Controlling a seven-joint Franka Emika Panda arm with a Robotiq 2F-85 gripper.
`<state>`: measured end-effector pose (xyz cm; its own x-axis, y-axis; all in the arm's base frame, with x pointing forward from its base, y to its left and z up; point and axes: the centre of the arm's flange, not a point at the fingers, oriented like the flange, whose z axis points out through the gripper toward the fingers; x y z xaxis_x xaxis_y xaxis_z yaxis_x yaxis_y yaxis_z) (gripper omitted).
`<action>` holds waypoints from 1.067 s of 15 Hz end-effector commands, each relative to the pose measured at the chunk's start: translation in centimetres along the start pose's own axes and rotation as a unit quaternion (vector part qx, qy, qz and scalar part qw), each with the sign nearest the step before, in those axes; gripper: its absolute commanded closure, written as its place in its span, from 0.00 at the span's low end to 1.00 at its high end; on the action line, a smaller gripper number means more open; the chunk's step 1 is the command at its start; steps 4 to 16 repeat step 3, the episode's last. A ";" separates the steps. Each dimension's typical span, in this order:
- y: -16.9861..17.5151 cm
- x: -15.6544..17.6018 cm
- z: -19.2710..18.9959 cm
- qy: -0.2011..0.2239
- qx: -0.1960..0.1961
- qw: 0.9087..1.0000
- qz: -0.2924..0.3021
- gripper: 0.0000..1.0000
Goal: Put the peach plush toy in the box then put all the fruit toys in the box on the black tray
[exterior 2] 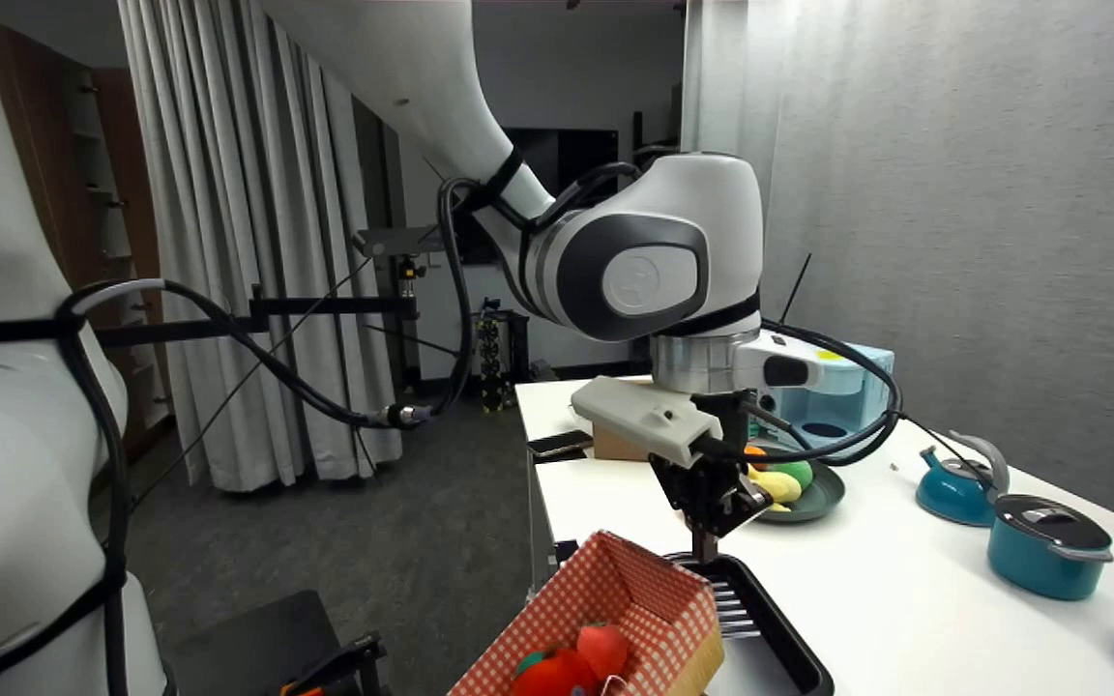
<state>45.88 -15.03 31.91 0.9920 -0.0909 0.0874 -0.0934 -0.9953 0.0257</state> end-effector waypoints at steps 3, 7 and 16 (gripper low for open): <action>0.4 0.4 -1.8 -0.023 -0.008 0.999 0.023 1.00; 0.4 0.4 -1.8 -0.023 -0.008 0.999 0.023 1.00; 0.4 0.4 -1.8 -0.023 -0.008 0.999 0.023 1.00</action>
